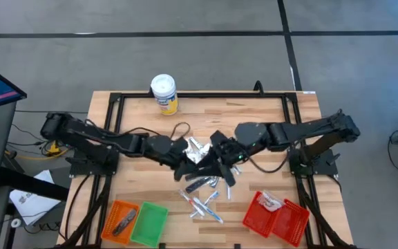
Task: Pick & Place Travel size toiletries
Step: Put the blue toothbrush into the right red basket
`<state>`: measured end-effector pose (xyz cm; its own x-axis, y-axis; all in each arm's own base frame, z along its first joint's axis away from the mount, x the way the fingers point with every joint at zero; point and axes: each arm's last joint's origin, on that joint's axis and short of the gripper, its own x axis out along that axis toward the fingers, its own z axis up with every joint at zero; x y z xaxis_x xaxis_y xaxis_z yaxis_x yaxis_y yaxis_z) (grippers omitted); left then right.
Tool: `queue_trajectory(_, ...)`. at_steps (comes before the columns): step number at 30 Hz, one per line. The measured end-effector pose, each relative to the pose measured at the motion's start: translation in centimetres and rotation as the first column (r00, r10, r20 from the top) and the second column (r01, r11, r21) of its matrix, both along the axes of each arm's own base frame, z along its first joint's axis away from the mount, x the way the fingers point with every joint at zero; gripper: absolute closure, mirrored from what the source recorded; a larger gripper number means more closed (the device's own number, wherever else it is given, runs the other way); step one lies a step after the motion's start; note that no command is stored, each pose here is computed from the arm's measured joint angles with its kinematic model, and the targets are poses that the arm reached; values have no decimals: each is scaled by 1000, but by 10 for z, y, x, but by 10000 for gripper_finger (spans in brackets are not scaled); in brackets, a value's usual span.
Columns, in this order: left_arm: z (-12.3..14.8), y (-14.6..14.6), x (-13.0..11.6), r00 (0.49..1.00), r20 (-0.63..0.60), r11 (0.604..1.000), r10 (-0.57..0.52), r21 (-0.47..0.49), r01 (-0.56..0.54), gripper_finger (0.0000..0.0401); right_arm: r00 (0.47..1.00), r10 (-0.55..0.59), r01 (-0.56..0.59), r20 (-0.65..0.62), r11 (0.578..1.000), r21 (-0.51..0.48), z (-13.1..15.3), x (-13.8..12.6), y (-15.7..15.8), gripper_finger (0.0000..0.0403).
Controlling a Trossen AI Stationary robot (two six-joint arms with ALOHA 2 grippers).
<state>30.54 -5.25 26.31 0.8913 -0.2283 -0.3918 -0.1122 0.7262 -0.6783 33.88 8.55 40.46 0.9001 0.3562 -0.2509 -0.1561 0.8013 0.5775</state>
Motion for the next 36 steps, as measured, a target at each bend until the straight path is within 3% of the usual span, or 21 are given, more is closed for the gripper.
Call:
queue_trajectory(7, -22, -18, 13, 979, -44, 969, -199, 139, 203, 268, 996, -48, 41, 73, 995, 92, 1, 13, 6, 259)
queue_trajectory(16, -31, -43, 28, 929, -43, 866, -367, 350, 358, 268, 968, -85, 43, 238, 983, 176, 19, 17, -1, 257)
queue_trajectory(21, -52, -52, 36, 886, -192, 788, -423, 406, 464, 268, 937, -94, 6, 337, 967, 254, 10, 18, 1, 258)
queue_trajectory(27, -58, -62, 51, 853, -229, 713, -469, 473, 518, 268, 834, -167, -80, 527, 907, 414, -31, -10, -5, 264)
queue_trajectory(33, -67, -63, 61, 832, -252, 658, -494, 517, 547, 267, 644, -383, -106, 662, 813, 573, -77, -51, -11, 262)
queue_trajectory(36, -77, -69, 69, 809, -267, 624, -523, 527, 577, 260, 627, -394, -122, 672, 802, 584, -88, -61, -9, 260)
